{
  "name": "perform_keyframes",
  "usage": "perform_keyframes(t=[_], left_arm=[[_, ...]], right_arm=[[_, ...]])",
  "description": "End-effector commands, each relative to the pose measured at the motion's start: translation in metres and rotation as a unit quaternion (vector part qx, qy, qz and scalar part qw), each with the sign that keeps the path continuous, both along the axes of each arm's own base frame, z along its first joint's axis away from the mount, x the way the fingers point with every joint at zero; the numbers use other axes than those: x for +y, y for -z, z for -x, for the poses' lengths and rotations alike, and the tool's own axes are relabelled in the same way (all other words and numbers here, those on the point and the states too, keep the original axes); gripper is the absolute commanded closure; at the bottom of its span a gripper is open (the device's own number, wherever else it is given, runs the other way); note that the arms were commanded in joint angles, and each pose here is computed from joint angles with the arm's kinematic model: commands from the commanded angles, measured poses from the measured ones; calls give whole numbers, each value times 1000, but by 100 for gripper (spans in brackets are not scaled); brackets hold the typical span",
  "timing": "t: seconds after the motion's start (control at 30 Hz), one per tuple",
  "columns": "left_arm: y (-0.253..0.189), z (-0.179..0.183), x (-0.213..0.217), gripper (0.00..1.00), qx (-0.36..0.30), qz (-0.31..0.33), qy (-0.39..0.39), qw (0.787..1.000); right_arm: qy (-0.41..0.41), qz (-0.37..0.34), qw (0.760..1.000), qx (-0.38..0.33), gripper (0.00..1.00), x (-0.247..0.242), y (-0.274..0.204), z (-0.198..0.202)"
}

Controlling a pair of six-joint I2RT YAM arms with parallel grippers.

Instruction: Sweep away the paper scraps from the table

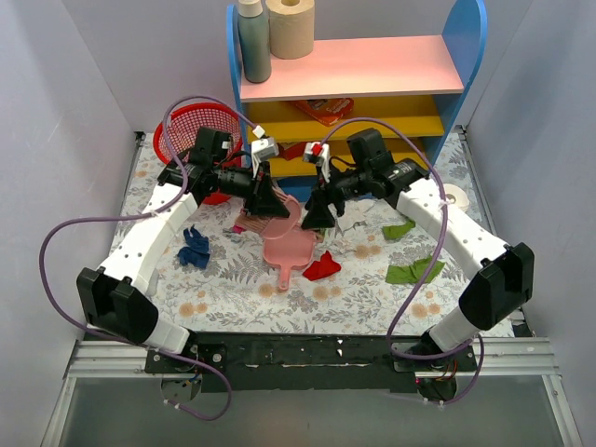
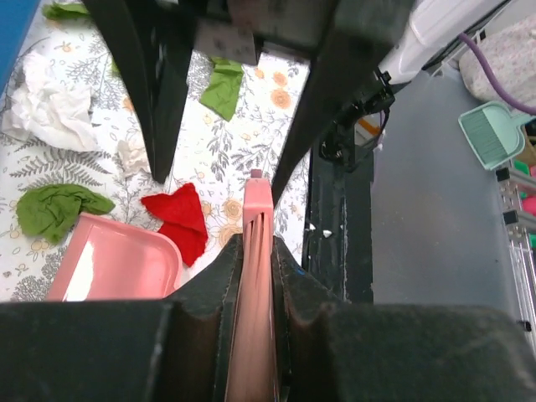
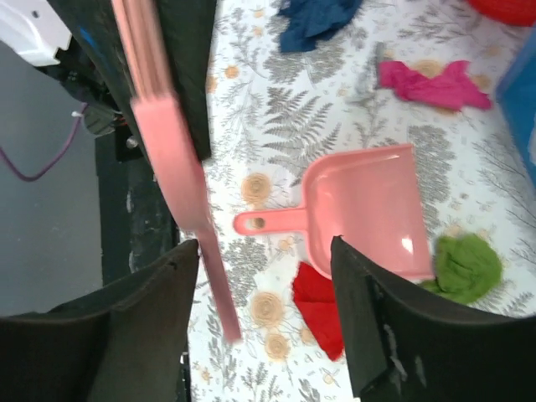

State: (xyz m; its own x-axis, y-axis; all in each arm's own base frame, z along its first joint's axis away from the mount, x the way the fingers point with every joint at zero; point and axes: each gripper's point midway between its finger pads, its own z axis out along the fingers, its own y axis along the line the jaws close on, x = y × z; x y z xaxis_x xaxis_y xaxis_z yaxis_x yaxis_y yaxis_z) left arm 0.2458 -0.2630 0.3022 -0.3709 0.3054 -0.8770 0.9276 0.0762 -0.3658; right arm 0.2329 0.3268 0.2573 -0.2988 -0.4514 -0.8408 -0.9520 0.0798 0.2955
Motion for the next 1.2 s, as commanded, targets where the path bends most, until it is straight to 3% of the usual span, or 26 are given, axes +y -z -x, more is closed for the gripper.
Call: perform_keyframes(t=[0.0,0.1,0.13,0.27,0.47,0.67,0.77,0.87,1.17], left_arm=[[-28,9,13,100,-11,54,-21,998],[-36,13,15,100,29,84,-31,996],[-31,16,15,100,65,83,-38,994],[-33,6,24,100,98,101,-60,988],[-34,-1,24,100,105,104,-62,987],[-29,4,24,100,129,105,-47,985],[-29,3,26,100,128,102,-45,985],[-27,3,27,100,134,102,-44,985],[-25,-3,24,100,153,106,-39,982]], right_arm=[[57,-51,995,61,27,-24,-21,-20],[47,-75,988,124,27,-30,-18,-16],[44,-79,987,132,27,-30,-17,-14],[30,-97,982,158,28,-29,-12,-6],[18,-104,973,203,30,-26,-1,1],[17,-117,973,196,33,-32,-12,-10],[25,-130,972,195,29,-43,-19,-19],[19,-144,968,204,12,-47,-26,-21],[-29,-145,961,233,16,-34,-24,3]])
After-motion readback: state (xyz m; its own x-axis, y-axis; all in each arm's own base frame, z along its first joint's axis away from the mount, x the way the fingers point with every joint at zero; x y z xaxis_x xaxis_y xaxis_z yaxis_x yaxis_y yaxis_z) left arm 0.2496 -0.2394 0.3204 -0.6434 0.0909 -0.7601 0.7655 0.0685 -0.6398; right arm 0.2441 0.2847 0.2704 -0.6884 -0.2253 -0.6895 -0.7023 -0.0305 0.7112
